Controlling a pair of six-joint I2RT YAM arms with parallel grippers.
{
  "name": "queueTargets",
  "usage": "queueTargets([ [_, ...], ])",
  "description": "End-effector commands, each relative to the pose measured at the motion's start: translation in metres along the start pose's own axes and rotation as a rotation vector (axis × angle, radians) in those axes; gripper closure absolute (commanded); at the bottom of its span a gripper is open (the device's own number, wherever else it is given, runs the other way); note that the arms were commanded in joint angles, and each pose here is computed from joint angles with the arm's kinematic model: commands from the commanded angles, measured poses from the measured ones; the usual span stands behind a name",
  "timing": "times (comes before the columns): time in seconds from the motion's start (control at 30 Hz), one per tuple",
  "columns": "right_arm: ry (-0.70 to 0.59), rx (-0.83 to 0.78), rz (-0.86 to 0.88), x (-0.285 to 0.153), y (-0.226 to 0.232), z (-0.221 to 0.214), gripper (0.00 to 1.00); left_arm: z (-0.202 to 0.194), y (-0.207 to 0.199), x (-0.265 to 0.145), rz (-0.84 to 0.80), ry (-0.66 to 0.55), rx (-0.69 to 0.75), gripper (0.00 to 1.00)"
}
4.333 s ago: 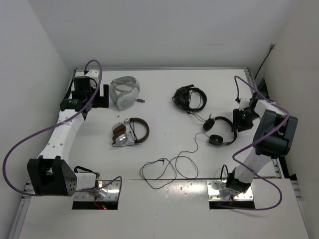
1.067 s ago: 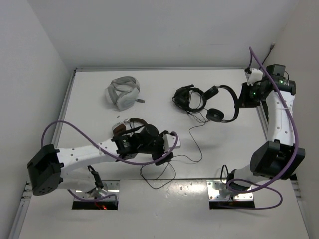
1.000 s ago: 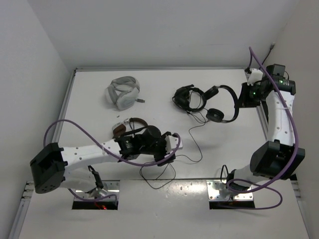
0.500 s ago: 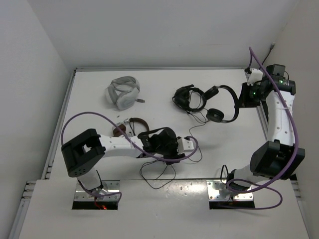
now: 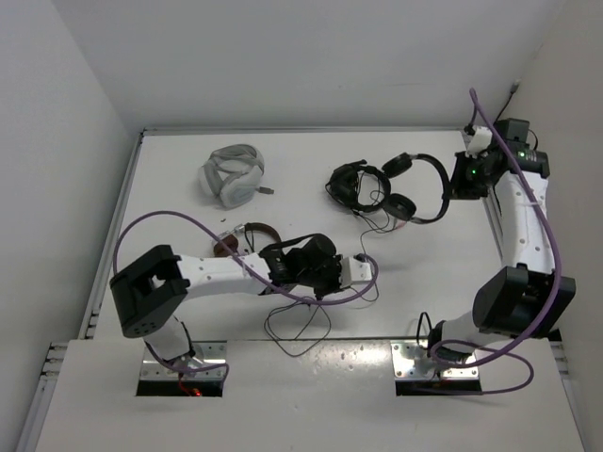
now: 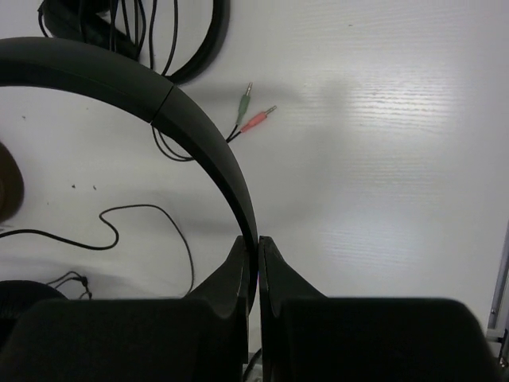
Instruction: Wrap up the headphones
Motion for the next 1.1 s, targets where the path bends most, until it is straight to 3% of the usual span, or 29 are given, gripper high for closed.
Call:
queueTargets([
  [0.0, -0.058, 0.02, -0.073, 0.007, 0.011, 0.017, 1.0, 0.053, -0.01, -0.033, -0.004, -0.152, 0.102, 1.0],
  [0.37, -0.04, -0.14, -0.112, 0.024, 0.058, 0.022, 1.0, 0.195, -0.017, -0.098, 0.008, -0.41, 0.134, 1.0],
  [0.63, 0.009, -0.282, -0.052, 0.03, 0.083, 0.001, 1.0, 0.228, 0.026, -0.122, 0.209, -0.49, 0.063, 1.0],
  [1.07, 0.036, -0.317, -0.088, 0.021, 0.066, -0.031, 1.0, 0.25, 0.096, -0.19, 0.446, -0.576, 0.047, 1.0],
])
Point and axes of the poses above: each gripper's point midway between its finger pads, its own x axis out along the fingers, its own y axis along the line the jaws close on, z = x × y, the point moved 5 cm from there along -x, back along the fingers, and after that the axes turned 12 degrees about -x, right-handed, at the moved point
